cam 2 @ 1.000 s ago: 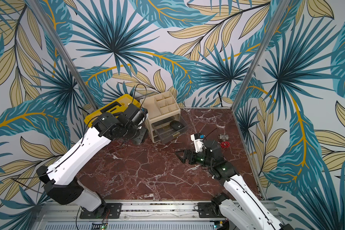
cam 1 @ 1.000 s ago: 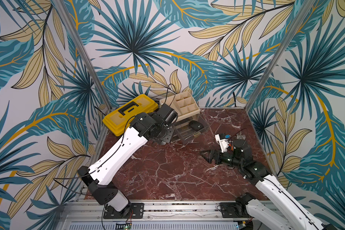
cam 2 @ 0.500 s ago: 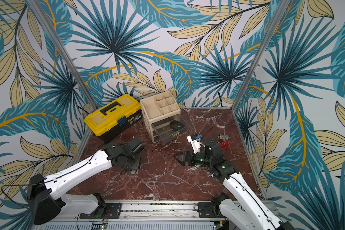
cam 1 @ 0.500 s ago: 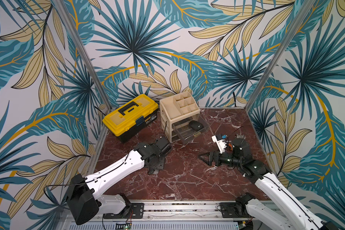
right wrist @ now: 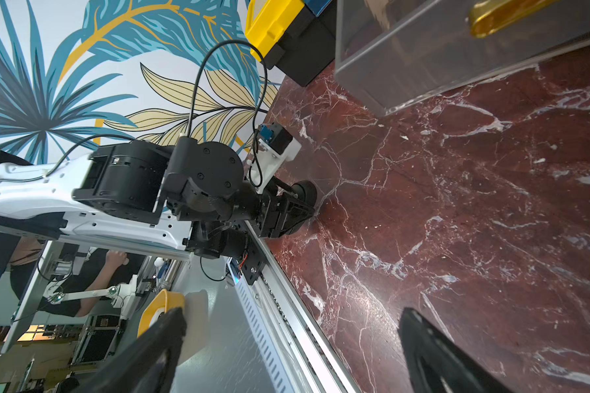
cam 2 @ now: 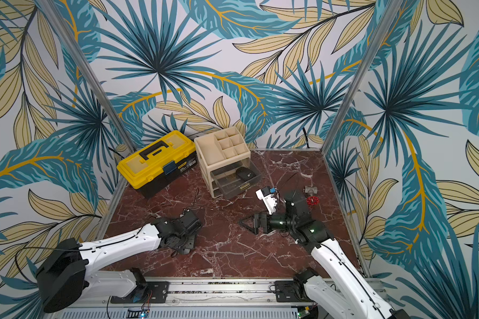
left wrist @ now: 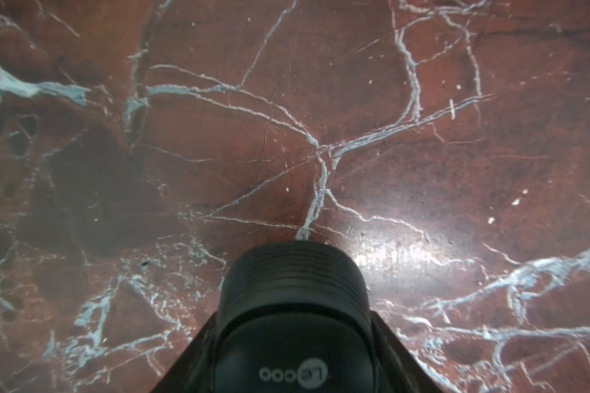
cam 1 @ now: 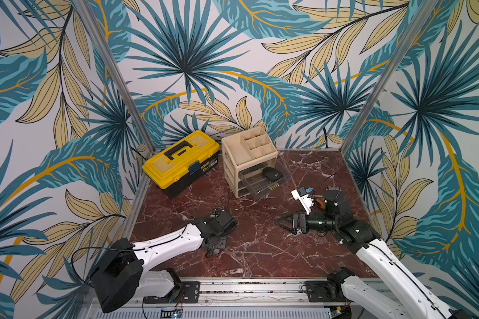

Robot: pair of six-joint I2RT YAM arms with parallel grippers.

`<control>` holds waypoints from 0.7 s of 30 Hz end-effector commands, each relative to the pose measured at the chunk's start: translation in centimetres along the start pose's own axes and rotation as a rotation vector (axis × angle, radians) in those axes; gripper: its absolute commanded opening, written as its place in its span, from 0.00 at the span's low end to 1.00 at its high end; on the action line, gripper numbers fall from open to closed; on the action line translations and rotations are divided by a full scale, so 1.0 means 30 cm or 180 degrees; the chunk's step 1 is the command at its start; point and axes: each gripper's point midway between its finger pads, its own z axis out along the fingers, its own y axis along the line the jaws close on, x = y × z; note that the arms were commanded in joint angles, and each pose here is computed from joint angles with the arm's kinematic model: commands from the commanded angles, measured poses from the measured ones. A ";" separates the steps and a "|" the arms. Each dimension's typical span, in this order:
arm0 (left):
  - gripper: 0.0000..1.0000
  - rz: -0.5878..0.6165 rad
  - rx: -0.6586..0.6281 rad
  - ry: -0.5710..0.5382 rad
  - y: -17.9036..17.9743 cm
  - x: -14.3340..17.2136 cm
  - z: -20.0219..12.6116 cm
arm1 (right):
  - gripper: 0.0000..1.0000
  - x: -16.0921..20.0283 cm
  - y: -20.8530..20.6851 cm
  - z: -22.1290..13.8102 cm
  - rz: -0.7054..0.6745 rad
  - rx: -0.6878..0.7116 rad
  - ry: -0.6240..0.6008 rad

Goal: Take the mice out of the drawer
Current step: Place the mouse at the center of the board.

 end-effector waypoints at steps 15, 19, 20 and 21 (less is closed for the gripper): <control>0.57 -0.0032 -0.0017 -0.0035 0.014 0.035 0.075 | 0.99 0.022 -0.005 -0.006 -0.0014 0.0032 0.0053; 0.60 -0.0034 -0.0043 -0.0011 0.016 0.040 0.084 | 0.99 0.023 -0.004 -0.007 -0.0018 0.0036 0.0054; 0.60 -0.0037 -0.0054 -0.0003 0.018 0.042 0.086 | 0.99 0.023 -0.006 -0.007 -0.0018 0.0041 0.0053; 0.61 -0.0036 -0.0059 0.0006 0.018 0.044 0.088 | 0.99 0.024 -0.006 -0.007 -0.0016 0.0044 0.0053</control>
